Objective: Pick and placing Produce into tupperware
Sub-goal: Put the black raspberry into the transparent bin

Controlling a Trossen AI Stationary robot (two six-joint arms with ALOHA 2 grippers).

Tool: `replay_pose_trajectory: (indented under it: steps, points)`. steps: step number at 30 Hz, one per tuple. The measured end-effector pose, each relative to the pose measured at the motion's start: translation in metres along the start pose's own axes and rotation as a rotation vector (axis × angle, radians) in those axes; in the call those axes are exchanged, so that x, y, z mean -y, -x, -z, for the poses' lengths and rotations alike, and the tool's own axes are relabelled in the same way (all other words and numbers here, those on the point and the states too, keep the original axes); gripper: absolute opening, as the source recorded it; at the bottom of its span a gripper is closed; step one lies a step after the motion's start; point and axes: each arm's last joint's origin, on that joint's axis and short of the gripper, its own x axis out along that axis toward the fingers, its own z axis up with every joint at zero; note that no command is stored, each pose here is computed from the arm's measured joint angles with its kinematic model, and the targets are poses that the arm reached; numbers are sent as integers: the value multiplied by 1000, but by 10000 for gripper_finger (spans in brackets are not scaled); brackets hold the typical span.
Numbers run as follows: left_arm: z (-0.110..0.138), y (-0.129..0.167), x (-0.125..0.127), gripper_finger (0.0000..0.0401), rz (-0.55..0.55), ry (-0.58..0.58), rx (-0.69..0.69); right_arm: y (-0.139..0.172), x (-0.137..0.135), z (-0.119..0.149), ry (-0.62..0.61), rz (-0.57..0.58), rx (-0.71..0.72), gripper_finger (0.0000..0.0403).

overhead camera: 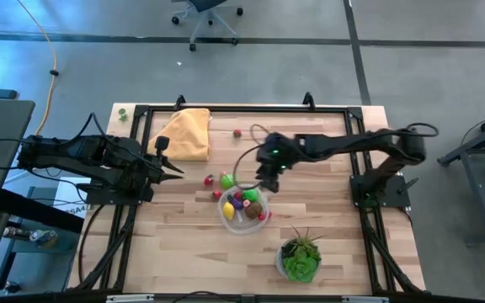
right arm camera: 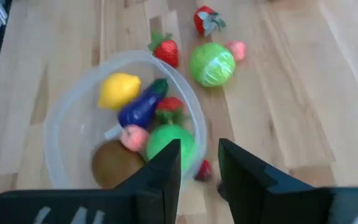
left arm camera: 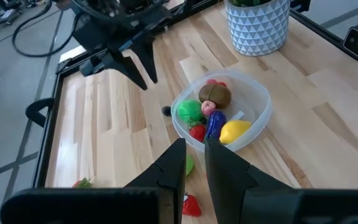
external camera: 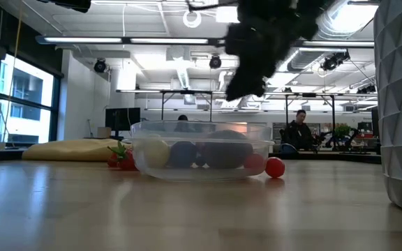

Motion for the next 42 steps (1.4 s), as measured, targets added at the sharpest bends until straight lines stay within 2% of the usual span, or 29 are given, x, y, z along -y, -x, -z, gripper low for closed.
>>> replay_pose_trajectory:
  steps: [6, 11, 15, 20, 25, 34, 42]
  points:
    - [0, 0, 0, 51, 0, 0, 0, 14, 10, 48, 66, 56, 75, 99]
    - [0, 0, 0, 51, 0, 0, 0, 7, 18, 74, 209, 116, 91, 99]
    - [0, 0, 0, 51, 0, 0, 0, -3, 23, 91, 241, 144, 104, 99]
    - [0, 0, 0, 51, -1, 0, 1, -12, 27, 105, 357, 137, 213, 99]
    - [0, 0, 0, 51, 0, 0, 0, -18, 30, 116, 370, 121, 278, 120]
    - [0, 0, 0, 51, 0, 0, 0, -34, 34, 123, 423, 101, 278, 196]
    - [0, 0, 0, 51, 0, 0, 0, -47, 38, 129, 427, 70, 276, 204]
